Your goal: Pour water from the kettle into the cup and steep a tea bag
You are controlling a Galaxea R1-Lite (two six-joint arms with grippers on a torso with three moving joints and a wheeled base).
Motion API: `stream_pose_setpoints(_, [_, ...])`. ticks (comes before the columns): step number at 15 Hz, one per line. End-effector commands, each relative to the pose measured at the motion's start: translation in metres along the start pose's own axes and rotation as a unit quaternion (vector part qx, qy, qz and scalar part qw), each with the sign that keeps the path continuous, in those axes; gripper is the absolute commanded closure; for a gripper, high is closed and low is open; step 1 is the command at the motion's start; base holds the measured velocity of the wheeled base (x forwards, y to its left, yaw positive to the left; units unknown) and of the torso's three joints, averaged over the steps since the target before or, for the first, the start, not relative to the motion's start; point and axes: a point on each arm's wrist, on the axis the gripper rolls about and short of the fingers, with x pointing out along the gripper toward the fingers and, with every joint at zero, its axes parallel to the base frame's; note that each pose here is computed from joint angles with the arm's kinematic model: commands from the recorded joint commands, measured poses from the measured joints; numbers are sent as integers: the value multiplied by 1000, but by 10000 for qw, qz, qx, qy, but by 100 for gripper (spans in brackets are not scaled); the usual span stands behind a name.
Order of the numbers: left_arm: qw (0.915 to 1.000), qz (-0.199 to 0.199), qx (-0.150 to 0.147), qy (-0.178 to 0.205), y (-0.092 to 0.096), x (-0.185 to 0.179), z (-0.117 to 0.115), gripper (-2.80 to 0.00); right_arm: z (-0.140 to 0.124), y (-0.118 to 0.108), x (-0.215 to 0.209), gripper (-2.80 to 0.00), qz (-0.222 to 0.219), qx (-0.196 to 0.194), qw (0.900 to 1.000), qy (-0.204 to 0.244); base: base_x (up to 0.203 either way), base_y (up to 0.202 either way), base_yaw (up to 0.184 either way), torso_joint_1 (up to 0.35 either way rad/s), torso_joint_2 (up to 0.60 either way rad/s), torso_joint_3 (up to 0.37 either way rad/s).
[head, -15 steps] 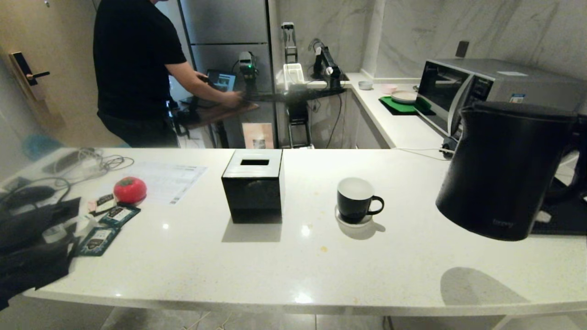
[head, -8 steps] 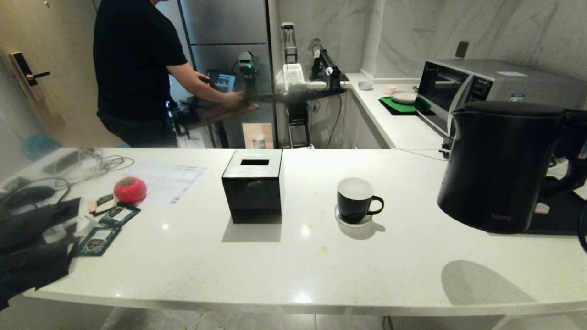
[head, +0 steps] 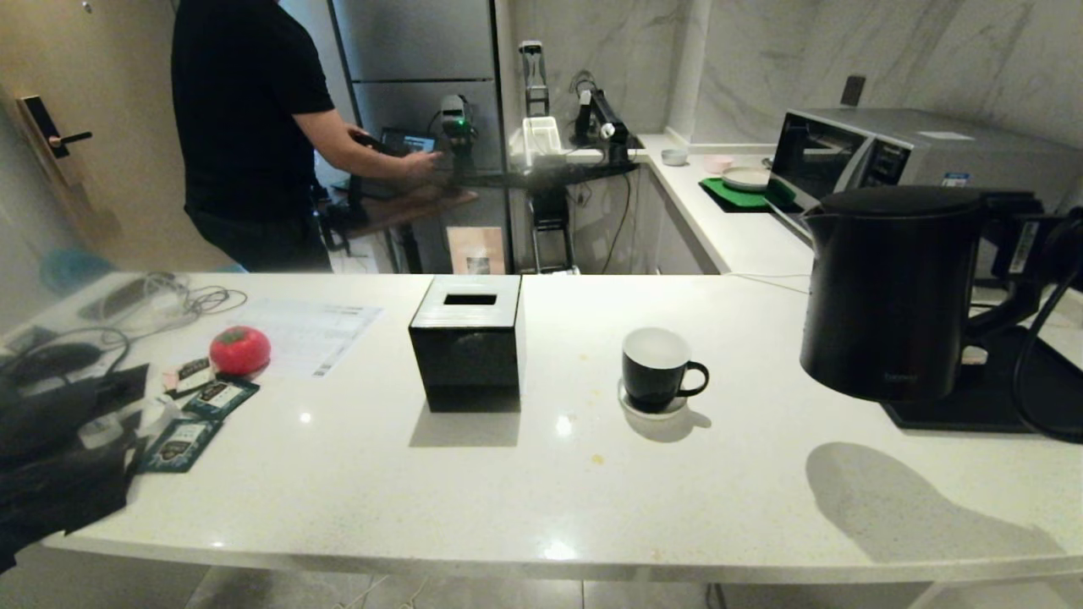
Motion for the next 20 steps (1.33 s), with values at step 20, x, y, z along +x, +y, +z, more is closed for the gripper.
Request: stream_pose_setpoints(20, [10000,4,-4,0,0,0,0,0,-33,55,84,0,702,-1412,9874,150,0,0,0,0,0,0])
